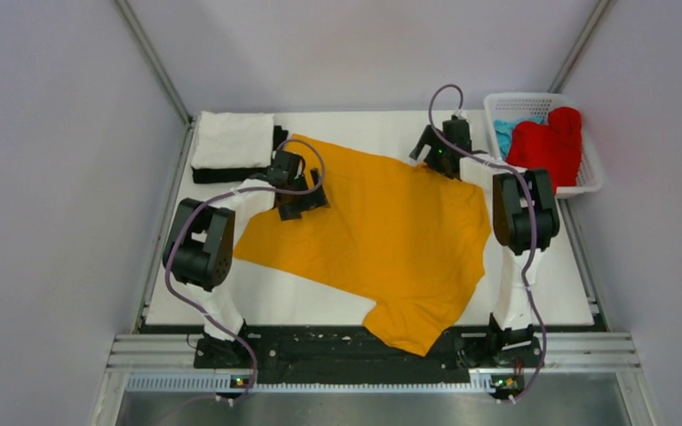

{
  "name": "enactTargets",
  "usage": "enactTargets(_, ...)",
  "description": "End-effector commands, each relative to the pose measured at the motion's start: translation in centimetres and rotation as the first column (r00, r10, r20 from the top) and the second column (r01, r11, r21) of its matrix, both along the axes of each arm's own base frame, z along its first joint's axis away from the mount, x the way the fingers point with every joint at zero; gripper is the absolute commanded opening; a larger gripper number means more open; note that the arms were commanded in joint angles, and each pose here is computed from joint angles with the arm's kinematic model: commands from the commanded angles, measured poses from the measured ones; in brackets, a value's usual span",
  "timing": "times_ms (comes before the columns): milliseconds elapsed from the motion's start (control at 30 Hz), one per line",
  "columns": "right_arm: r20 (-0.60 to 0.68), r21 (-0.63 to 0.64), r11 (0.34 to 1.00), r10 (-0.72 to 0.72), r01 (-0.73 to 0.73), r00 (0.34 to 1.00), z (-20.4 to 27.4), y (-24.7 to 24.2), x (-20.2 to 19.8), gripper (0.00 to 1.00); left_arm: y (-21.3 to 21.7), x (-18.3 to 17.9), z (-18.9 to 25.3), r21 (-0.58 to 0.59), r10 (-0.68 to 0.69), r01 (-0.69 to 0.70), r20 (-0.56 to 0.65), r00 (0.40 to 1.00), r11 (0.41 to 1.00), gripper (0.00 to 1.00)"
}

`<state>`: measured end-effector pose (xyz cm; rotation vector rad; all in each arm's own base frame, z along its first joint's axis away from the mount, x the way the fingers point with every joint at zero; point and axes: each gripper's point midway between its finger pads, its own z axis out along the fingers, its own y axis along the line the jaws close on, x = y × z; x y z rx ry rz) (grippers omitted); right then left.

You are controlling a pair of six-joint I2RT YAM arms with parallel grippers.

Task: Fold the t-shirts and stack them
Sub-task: Flatten out the tshirt

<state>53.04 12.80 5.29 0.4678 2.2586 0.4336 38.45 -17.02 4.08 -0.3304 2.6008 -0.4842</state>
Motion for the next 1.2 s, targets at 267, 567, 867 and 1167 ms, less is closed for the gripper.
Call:
enactTargets(267,0.305,0.233,0.972,-0.102,0.03,0.947,7.3,3.8,12.4,0.99,1.8,-1.8,-2.3,0.069,0.034,-0.03,-0.054,0.998,0.997,0.99)
enactTargets(567,0.162,-0.018,0.998,-0.051,0.055,0.986,8.4,-0.1,3.8,0.99,1.0,-0.3,1.0,0.031,0.021,-0.022,0.03,0.999,0.999,0.99)
enactTargets(867,-0.112,-0.222,0.969,-0.137,0.109,0.984,1.7,-5.3,-13.6,0.99,0.7,0.6,3.3,0.012,0.018,-0.019,0.089,0.996,1.0,0.99)
enactTargets(1167,-0.202,-0.321,0.942,-0.17,0.099,0.965,-1.9,-6.8,-14.8,0.99,2.2,1.5,2.4,0.015,0.062,-0.063,0.091,0.994,0.998,0.99)
